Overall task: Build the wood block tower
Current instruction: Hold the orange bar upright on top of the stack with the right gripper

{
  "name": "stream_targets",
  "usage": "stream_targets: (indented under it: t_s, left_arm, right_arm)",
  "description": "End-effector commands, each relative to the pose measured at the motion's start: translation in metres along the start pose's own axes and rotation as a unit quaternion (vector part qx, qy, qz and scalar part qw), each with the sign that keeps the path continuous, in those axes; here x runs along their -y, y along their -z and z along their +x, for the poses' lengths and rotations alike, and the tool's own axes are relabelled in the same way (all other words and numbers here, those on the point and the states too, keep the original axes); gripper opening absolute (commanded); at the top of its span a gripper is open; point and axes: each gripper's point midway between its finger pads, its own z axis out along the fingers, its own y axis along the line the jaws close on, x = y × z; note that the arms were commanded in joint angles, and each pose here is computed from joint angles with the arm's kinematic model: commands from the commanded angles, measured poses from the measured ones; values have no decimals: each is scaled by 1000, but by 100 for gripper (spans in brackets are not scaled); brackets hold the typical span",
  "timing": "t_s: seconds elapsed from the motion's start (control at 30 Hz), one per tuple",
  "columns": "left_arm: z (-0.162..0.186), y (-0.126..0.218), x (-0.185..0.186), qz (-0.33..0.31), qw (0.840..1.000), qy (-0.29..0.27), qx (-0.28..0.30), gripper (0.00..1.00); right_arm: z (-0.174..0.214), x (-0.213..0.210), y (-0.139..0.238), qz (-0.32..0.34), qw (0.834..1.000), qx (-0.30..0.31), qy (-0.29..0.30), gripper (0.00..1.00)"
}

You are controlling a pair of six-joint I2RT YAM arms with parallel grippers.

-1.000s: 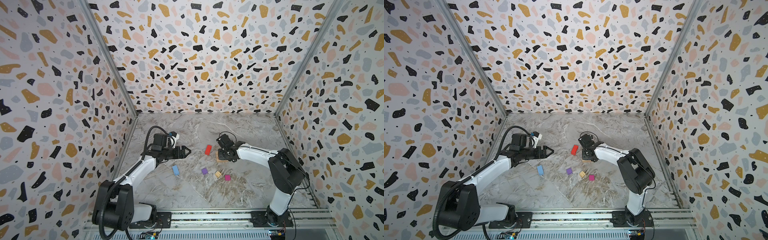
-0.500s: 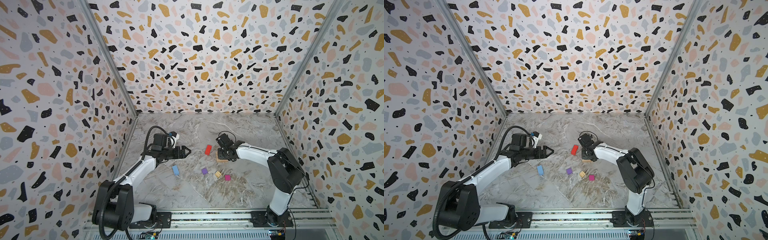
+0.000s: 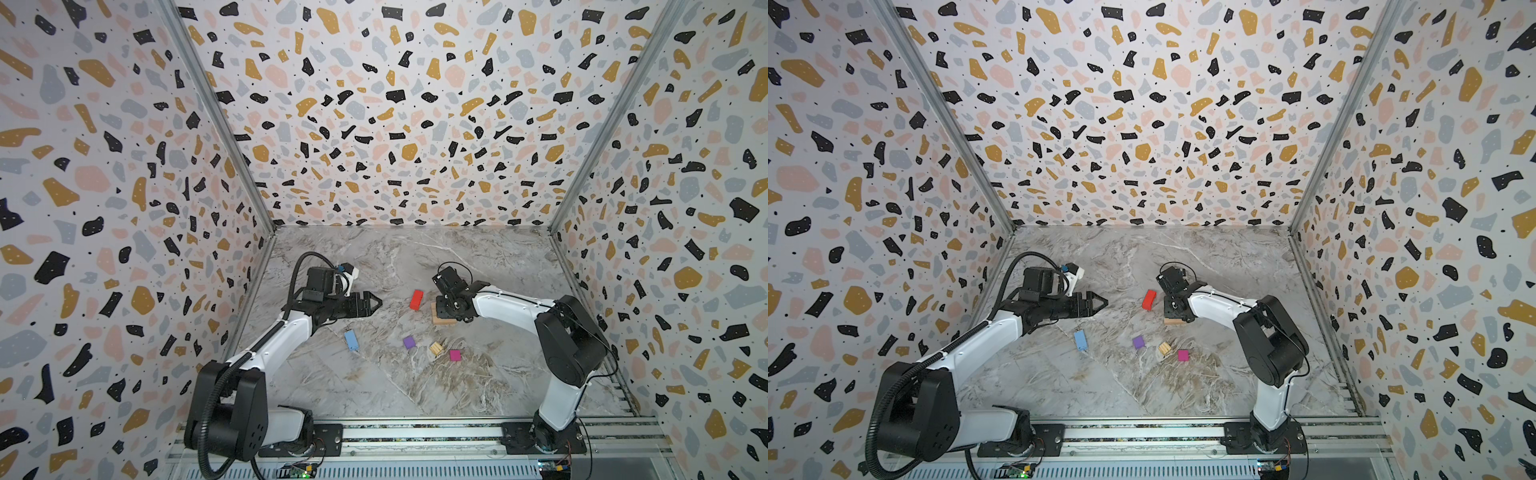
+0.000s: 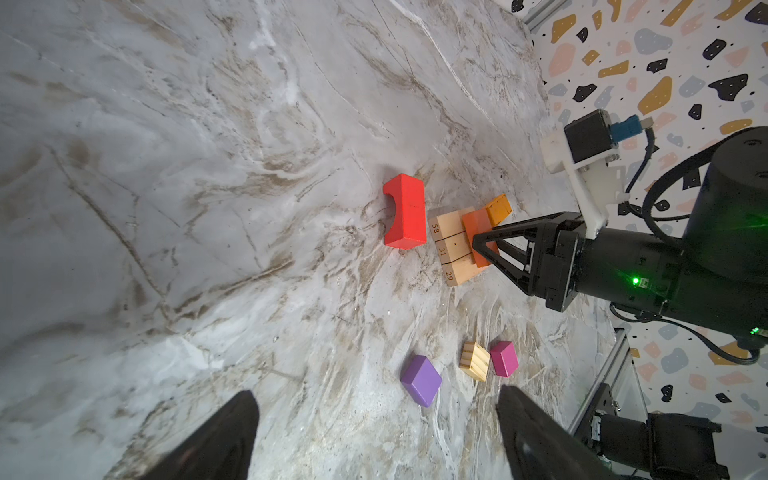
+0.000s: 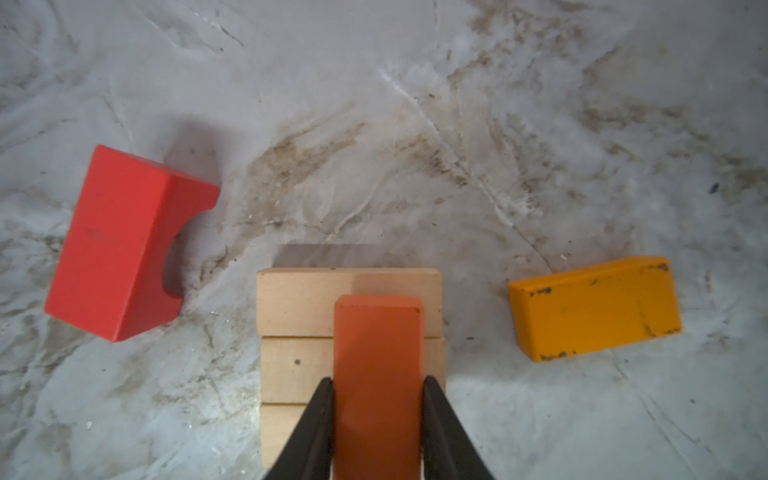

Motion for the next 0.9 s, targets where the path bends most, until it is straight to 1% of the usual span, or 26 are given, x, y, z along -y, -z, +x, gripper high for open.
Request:
stream_targets:
  t_s: [0.0, 0.5, 0.67, 0.77, 0.87]
  left_arm:
    - [-2, 1, 8, 16, 1000, -9, 10, 91]
    - [-2, 1, 8, 15, 1000, -9, 10, 91]
    - [-2, 1, 7, 14, 1000, -8, 9, 91]
    - [-3, 1, 8, 15, 1000, -9, 10, 91]
    - [-2, 1, 8, 15, 1000, -8, 9, 91]
  right_arm:
    - [-8, -1, 2, 2, 1000, 7, -3, 26]
    - [-6, -1, -1, 5, 1000, 2, -2, 29]
    - [-7, 0, 0, 6, 1000, 5, -3, 35]
    - [-7, 0, 0, 7, 1000, 5, -2, 43]
    - [-7, 0, 2, 6, 1000, 6, -2, 44]
